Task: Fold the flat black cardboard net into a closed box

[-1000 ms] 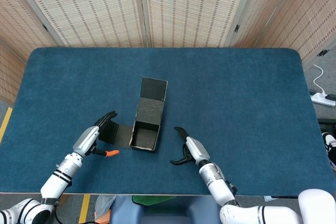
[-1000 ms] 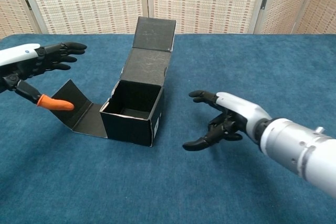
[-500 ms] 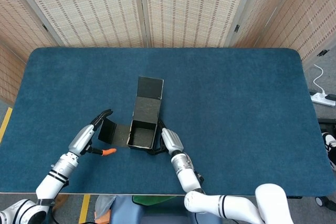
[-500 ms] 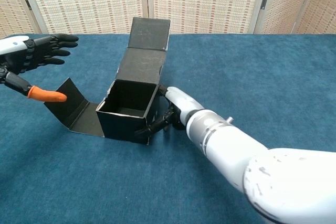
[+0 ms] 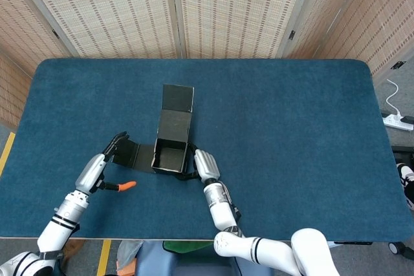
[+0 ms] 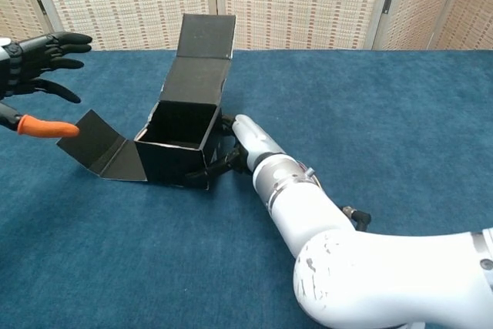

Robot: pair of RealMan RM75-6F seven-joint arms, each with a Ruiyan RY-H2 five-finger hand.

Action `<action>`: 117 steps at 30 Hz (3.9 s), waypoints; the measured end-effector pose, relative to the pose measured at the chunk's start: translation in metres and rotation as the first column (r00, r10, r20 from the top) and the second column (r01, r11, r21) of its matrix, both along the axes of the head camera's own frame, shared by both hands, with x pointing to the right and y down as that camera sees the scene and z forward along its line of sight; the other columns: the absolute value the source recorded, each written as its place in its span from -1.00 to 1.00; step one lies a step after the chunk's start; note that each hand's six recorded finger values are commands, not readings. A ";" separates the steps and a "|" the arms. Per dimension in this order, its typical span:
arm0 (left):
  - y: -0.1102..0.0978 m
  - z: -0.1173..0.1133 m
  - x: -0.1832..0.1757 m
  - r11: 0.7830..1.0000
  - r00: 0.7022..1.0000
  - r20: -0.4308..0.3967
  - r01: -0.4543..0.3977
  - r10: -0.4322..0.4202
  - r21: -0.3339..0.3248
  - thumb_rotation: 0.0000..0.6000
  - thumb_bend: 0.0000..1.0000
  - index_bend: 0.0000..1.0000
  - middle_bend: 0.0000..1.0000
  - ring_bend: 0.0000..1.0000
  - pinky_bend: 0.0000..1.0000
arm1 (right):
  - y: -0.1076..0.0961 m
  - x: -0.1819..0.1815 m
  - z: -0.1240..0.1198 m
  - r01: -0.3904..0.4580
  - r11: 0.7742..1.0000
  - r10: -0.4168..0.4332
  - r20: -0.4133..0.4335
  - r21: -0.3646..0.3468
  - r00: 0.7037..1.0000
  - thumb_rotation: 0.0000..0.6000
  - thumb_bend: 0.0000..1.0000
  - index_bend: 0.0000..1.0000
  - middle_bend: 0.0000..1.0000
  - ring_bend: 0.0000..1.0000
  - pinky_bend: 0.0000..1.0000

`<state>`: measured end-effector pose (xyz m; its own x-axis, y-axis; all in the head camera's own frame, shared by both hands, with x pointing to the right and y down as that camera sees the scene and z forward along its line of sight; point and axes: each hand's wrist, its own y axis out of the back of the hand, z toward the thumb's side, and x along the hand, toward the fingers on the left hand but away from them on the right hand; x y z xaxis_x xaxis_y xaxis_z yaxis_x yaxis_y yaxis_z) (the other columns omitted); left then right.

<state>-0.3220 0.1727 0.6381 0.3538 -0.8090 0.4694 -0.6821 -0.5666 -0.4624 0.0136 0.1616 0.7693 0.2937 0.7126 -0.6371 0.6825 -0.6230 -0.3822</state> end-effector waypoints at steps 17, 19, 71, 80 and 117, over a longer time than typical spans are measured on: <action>0.068 -0.004 0.042 0.873 0.869 -0.163 -0.483 0.467 -0.069 1.00 -0.56 -0.16 -0.12 0.65 0.73 | -0.028 0.011 -0.072 -0.091 0.947 0.229 0.446 -0.310 0.865 1.00 -0.30 -0.04 0.08 0.77 1.00; 0.068 0.005 0.044 0.860 0.861 -0.120 -0.504 0.494 -0.078 1.00 -0.56 -0.21 -0.18 0.65 0.75 | -0.028 0.020 -0.082 -0.086 0.935 0.252 0.472 -0.344 0.845 1.00 -0.30 -0.04 0.08 0.77 1.00; -0.006 0.022 0.090 0.658 0.785 0.394 -0.617 0.478 0.430 1.00 -0.27 -0.26 -0.26 0.65 0.76 | 0.028 0.086 -0.036 0.097 0.957 -0.013 0.294 -0.275 0.956 1.00 -0.30 -0.04 0.00 0.77 1.00; 0.001 0.062 0.100 0.615 0.724 0.448 -0.686 0.525 0.389 1.00 -0.27 -0.22 -0.23 0.65 0.76 | 0.032 0.087 -0.010 0.127 0.967 -0.079 0.213 -0.222 0.974 1.00 -0.30 -0.04 0.00 0.77 1.00; 0.030 0.095 0.117 0.492 0.561 0.560 -0.822 0.610 0.288 1.00 -0.27 0.37 0.31 0.64 0.76 | 0.058 0.087 -0.010 0.204 0.973 -0.182 0.186 -0.109 0.966 1.00 -0.31 -0.04 0.00 0.76 1.00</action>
<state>-0.2050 0.2030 0.7329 0.8163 -0.4741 0.3300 0.1292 -0.4070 -0.9043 0.1009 0.2195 0.7589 0.5315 0.5488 -0.6453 0.5936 -0.7847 -0.1784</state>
